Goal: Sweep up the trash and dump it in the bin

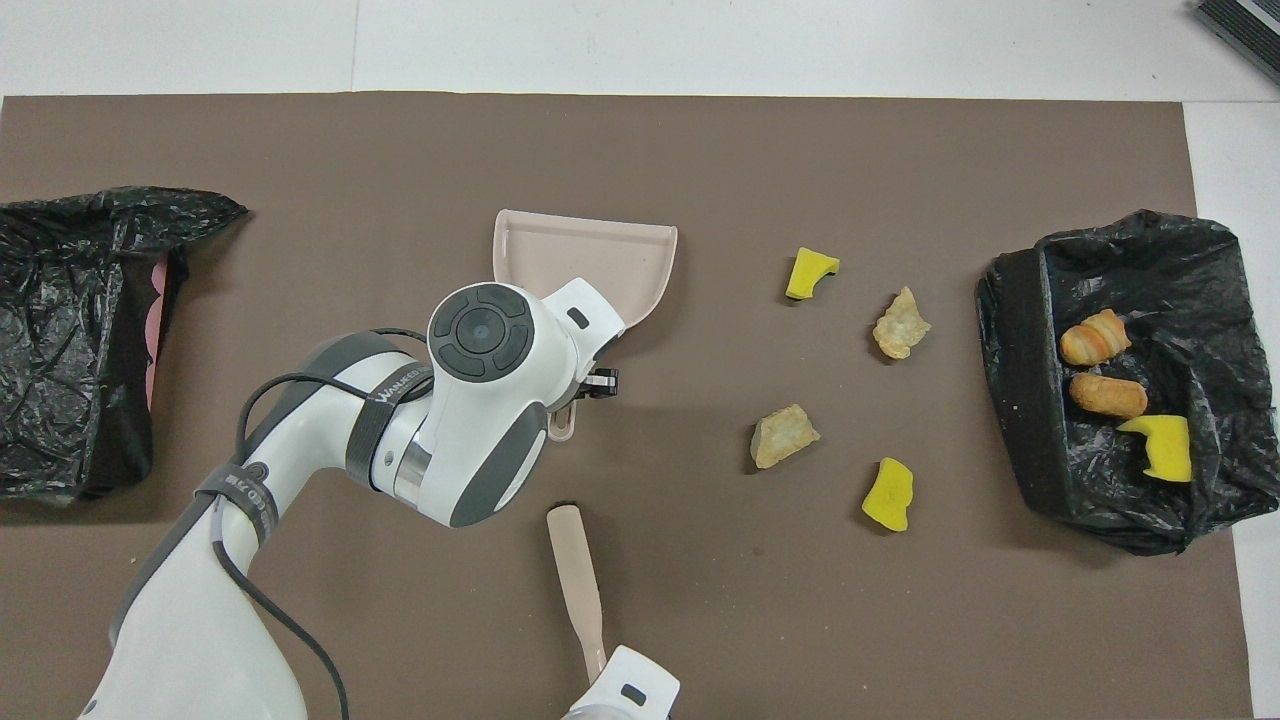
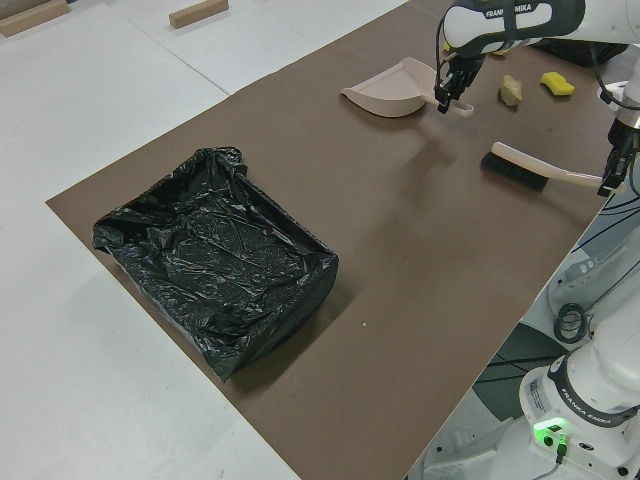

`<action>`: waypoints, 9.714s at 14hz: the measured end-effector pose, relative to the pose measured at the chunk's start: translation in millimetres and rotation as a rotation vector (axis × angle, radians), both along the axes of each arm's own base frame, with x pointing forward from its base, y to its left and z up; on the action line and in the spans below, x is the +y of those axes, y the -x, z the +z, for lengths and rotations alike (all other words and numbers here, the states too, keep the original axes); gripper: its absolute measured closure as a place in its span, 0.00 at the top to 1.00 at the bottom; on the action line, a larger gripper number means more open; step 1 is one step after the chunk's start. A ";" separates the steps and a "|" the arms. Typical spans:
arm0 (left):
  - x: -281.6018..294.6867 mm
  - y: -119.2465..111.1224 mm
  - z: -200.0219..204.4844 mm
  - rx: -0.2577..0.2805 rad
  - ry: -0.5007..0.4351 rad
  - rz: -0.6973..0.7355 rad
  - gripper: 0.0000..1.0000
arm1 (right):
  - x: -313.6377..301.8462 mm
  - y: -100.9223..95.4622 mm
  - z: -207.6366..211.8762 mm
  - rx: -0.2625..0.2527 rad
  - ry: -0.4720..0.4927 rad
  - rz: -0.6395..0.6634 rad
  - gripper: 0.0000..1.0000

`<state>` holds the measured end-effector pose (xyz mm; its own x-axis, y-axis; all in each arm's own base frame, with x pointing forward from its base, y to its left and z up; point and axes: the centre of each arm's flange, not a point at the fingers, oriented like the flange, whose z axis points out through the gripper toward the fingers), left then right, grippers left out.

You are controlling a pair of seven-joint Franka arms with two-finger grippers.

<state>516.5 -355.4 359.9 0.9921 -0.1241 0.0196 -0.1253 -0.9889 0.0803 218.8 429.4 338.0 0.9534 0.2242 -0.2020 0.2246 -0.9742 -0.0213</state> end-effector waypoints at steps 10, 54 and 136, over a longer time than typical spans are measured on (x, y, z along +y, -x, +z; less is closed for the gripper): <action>33.0 -16.0 24.4 -0.011 -0.057 -0.368 0.31 | -85.1 -55.4 86.7 0.022 0.081 -0.334 0.27; 21.0 67.2 4.8 -0.017 -0.188 -1.457 0.31 | -125.7 -113.4 73.1 0.134 -0.026 -0.010 0.27; 291.0 -71.4 169.9 -0.044 0.058 -1.218 0.31 | -20.7 -62.5 78.3 0.098 0.055 -0.223 0.27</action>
<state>587.9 -64.4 529.8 0.2259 -0.9703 0.0868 -0.9715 -0.2179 0.0932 281.3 408.8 416.3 0.9534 -0.0030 -0.3016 0.0038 -0.9998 0.0219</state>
